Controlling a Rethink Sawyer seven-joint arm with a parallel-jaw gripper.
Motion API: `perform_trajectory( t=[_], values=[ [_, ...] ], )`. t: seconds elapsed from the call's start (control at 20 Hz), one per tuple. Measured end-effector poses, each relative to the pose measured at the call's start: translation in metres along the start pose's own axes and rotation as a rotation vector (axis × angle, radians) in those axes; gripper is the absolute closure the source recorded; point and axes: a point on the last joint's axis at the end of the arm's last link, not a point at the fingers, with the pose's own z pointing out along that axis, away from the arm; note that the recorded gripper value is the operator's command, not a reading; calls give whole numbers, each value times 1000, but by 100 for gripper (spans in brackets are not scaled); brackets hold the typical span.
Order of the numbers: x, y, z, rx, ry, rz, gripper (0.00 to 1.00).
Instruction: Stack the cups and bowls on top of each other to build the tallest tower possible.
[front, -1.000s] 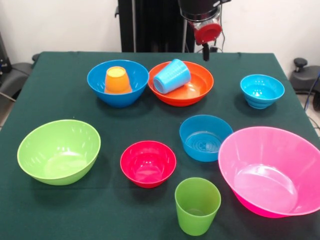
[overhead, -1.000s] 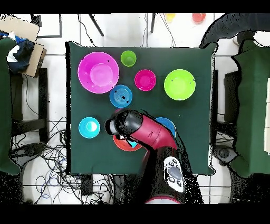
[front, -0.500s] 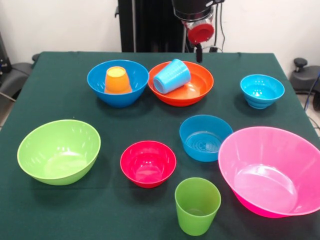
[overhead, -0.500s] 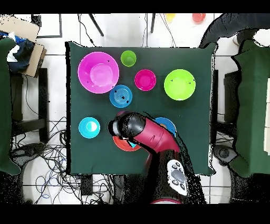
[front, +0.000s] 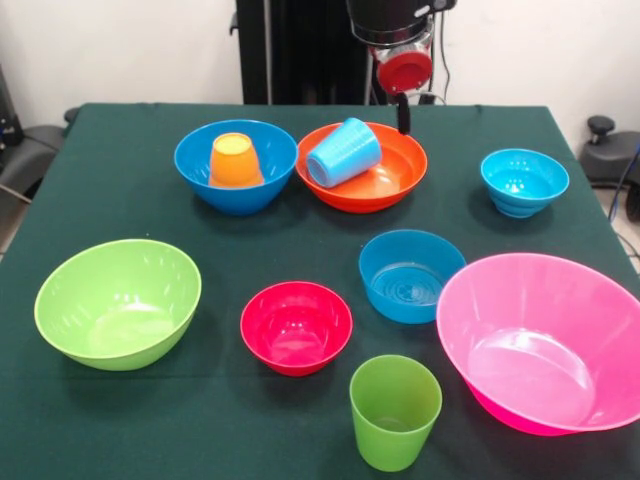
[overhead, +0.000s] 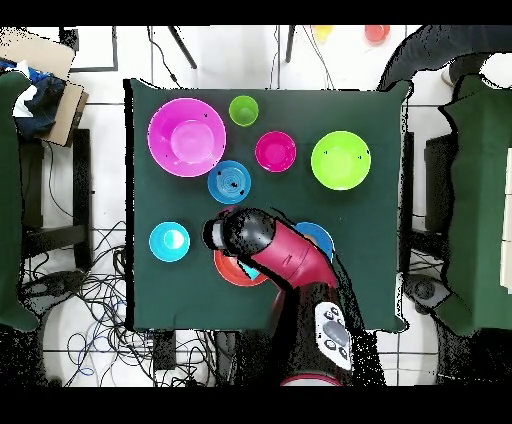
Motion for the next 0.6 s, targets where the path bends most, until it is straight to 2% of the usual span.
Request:
perform_trajectory(
  t=[0.15, 0.4, 0.6],
  values=[
    [10, 8, 0, -26, 1, 15, 0],
    [24, 12, -2, -36, 14, 23, 0],
    [41, 7, -5, -37, 25, 23, 0]
  ],
)
